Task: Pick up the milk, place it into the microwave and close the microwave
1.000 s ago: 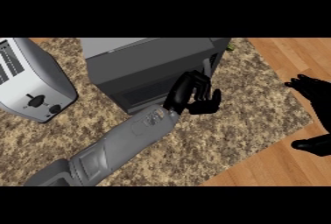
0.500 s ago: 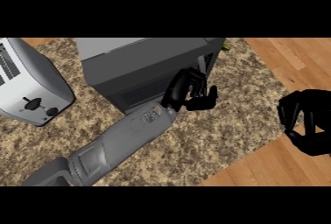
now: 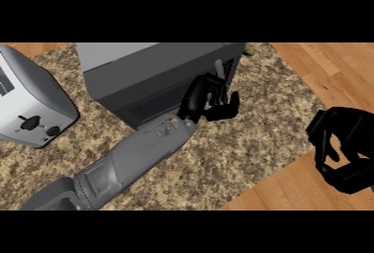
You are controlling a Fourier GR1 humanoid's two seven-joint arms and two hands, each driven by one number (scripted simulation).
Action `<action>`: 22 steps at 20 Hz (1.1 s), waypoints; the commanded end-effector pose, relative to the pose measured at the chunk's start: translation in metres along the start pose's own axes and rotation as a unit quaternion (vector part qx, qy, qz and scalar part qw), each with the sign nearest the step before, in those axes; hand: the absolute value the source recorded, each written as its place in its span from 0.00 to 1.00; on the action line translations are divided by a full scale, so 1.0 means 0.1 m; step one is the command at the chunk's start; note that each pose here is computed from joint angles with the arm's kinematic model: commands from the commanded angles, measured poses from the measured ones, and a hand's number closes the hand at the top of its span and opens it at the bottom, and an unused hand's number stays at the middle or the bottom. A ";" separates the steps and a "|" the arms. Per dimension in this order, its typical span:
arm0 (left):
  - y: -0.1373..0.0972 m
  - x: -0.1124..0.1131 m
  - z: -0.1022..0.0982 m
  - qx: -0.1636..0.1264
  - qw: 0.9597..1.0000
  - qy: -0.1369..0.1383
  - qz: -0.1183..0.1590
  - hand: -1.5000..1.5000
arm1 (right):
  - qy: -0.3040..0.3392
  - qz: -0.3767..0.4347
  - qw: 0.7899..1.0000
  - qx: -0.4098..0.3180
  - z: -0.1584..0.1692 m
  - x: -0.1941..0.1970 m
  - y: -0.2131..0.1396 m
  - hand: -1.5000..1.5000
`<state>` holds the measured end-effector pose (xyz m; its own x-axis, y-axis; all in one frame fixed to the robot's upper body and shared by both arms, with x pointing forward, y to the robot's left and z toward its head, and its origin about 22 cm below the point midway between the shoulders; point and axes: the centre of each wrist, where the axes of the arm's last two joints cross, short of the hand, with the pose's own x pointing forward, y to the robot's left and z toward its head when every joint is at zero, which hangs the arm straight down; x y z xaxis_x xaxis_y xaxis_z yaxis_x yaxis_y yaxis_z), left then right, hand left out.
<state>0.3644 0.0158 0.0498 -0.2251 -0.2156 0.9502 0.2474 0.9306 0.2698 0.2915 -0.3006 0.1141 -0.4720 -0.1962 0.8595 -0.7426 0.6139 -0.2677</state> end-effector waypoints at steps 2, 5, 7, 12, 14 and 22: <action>-0.25 0.31 -0.10 -0.032 0.998 -0.046 0.009 1.00 | -0.035 -0.020 0.998 0.052 -0.12 0.06 0.08 1.00; -0.24 0.33 -0.12 -0.021 0.998 -0.050 0.009 1.00 | -0.039 -0.025 0.998 0.051 -0.13 0.07 0.13 1.00; -0.25 0.33 -0.11 -0.020 0.999 -0.048 0.012 1.00 | -0.042 -0.027 0.997 0.060 -0.16 0.08 0.16 1.00; -0.11 0.25 -0.15 0.104 0.993 -0.014 0.046 1.00 | -0.033 -0.028 0.998 0.055 -0.12 0.10 0.22 1.00; -0.15 0.09 -0.07 0.036 0.997 0.054 0.037 1.00 | 0.038 -0.059 0.990 0.123 -0.09 0.02 0.37 1.00; 0.07 0.09 -0.08 0.087 0.947 0.131 0.280 1.00 | 0.029 -0.107 0.988 0.104 -0.02 -0.06 0.70 1.00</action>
<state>0.3568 0.0001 0.0618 0.0634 0.1407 0.9880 0.2128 0.9653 -0.1511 0.2534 -0.2609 0.0984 -0.3067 -0.2198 0.9261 -0.8872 0.4183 -0.1946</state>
